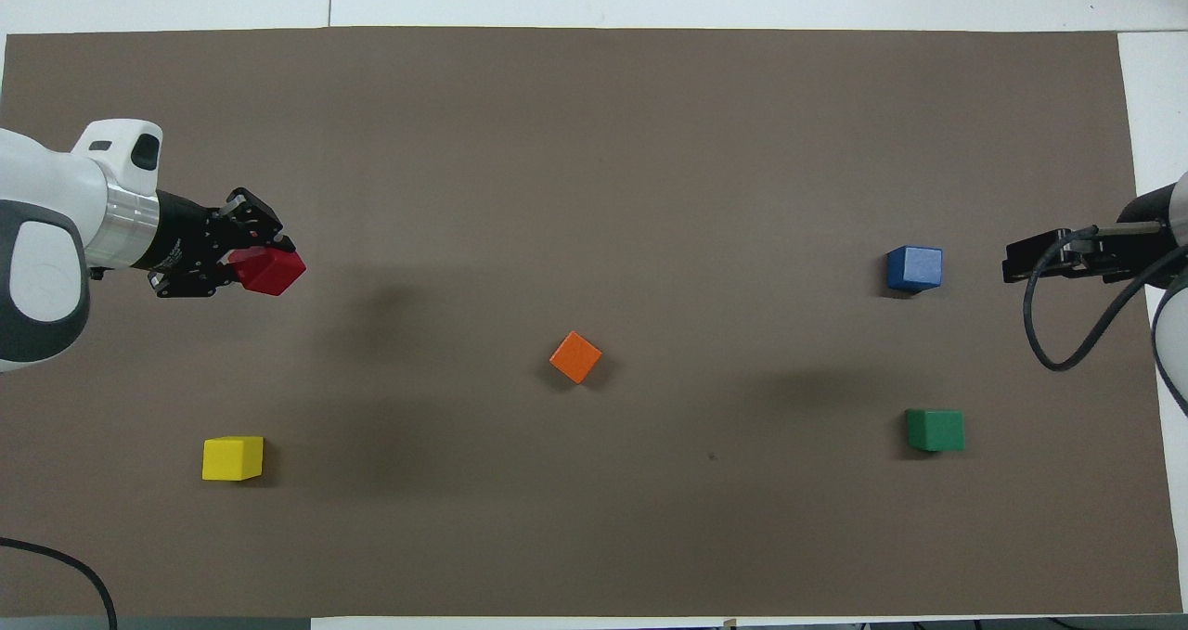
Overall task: Transfer red block to right arm and stack on blue block
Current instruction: 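Carry the red cube toward center while the right gripper approaches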
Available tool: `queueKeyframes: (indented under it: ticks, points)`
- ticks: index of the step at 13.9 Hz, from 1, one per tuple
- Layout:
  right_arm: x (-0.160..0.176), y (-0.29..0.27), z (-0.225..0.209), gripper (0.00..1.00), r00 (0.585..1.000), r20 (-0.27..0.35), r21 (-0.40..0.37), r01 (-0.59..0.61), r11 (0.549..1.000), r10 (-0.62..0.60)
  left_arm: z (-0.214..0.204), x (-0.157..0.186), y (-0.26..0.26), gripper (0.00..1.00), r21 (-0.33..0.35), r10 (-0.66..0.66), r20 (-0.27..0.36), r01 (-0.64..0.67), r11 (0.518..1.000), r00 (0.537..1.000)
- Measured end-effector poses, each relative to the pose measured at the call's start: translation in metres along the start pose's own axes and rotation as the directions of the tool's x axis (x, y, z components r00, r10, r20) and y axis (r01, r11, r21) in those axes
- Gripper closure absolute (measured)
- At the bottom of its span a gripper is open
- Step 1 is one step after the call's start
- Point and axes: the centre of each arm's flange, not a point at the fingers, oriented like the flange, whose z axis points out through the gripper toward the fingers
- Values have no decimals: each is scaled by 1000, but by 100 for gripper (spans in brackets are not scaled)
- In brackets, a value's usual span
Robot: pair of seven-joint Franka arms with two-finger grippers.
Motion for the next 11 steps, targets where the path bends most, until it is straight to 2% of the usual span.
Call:
queueKeyframes:
  ticks: [1,3,5,6,7,9,11]
  points:
    - [0,-1,0,0,1000,0,16,21,1000,-21,-10,-9,7,45,-40,-75,42,76,996,996]
    - [0,-7,1,0,998,-9,123,66,990,-66,-20,-34,22,45,-87,-195,153,210,974,969]
    - [-1,-4,5,0,996,-30,297,93,950,-88,-24,-61,44,45,-134,-289,285,337,932,914]
    - [-3,0,10,0,994,-33,398,105,911,-100,-27,-71,54,45,-151,-326,340,393,907,882]
    - [-8,3,17,0,992,-23,504,121,855,-127,-31,-77,59,45,-167,-347,392,437,884,852]
    - [-18,7,37,0,982,-26,696,154,701,-190,-33,-83,64,45,-191,-360,491,501,844,793]
    - [-21,1,60,0,979,-57,806,162,570,-198,-25,-93,62,45,-194,-361,584,557,807,727]
